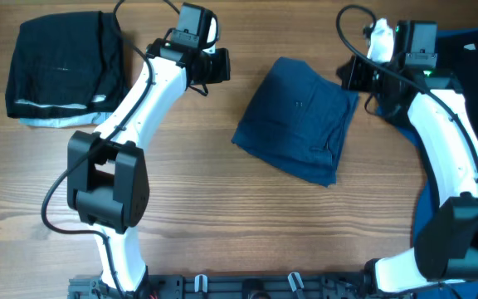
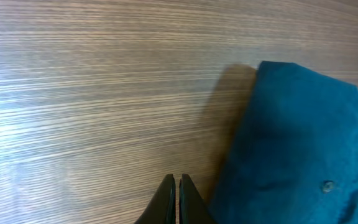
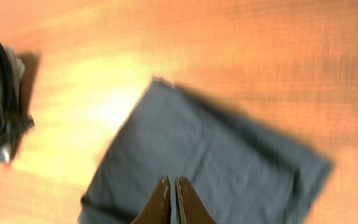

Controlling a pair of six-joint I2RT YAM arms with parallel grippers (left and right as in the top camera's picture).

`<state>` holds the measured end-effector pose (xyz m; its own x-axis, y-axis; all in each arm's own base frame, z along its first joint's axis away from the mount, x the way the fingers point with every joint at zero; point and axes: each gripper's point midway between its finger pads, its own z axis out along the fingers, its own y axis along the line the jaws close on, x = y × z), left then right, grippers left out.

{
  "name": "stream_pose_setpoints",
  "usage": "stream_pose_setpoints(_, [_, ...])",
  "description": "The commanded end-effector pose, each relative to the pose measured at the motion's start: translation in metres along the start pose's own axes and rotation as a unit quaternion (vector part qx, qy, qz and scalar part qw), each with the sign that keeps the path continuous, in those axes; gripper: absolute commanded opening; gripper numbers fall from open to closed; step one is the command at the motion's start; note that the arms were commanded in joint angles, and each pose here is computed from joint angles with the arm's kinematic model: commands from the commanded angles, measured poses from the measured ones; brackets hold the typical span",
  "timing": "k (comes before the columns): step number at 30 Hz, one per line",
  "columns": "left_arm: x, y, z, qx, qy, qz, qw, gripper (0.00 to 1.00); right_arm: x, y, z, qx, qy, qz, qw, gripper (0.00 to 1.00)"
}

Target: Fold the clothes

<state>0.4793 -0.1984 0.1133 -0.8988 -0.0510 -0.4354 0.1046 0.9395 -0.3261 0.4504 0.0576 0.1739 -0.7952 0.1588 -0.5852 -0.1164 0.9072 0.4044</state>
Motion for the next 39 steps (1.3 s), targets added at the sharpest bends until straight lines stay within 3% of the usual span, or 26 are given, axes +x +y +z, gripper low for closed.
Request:
stream_pose_setpoints(1, [0.006,-0.027,0.008,0.029,0.008,-0.013,0.999,0.04,0.013,-0.016,0.04,0.0,0.022,-0.002,1.0,0.04])
stream_pose_setpoints(4, [-0.007,-0.065,0.028,0.071,-0.036,-0.001,0.997,0.04,0.057,-0.048,0.097,0.01,0.09,0.027,0.996,0.04])
stream_pose_setpoints(8, [-0.01,-0.08,0.045,0.095,-0.049,-0.027,0.994,0.05,0.095,-0.064,0.111,0.025,0.153,0.042,0.987,0.05])
stream_pose_setpoints(11, [0.001,-0.095,0.063,0.133,-0.029,-0.021,0.99,0.05,0.126,-0.088,0.1,0.101,0.21,0.061,0.971,0.04])
stream_pose_setpoints(15, [0.02,-0.096,0.097,0.131,-0.01,-0.018,0.991,0.07,0.138,-0.114,0.093,0.186,0.211,0.097,0.955,0.04])
stream_pose_setpoints(19, [0.043,-0.083,0.133,0.111,0.014,-0.02,0.994,0.07,0.149,-0.119,0.096,0.194,0.211,0.118,0.951,0.04])
stream_pose_setpoints(22, [0.038,-0.065,0.139,0.065,-0.005,-0.019,0.998,0.04,0.158,-0.119,0.099,0.191,0.215,0.126,0.949,0.04])
stream_pose_setpoints(26, [0.002,-0.063,0.105,0.059,-0.055,0.002,0.997,0.04,0.158,-0.118,0.099,0.192,0.215,0.142,0.947,0.04])
stream_pose_setpoints(32, [-0.048,-0.094,-0.001,0.108,-0.128,0.006,0.986,0.06,0.141,-0.103,0.097,0.157,0.204,0.141,0.956,0.04])
stream_pose_setpoints(34, [-0.037,-0.094,-0.019,0.1,-0.106,0.004,0.989,0.04,0.121,-0.082,0.084,0.122,0.203,0.127,0.963,0.04])
stream_pose_setpoints(39, [0.015,-0.064,-0.011,0.053,0.007,-0.021,0.998,0.04,0.063,-0.047,0.043,0.085,0.136,0.08,0.984,0.04])
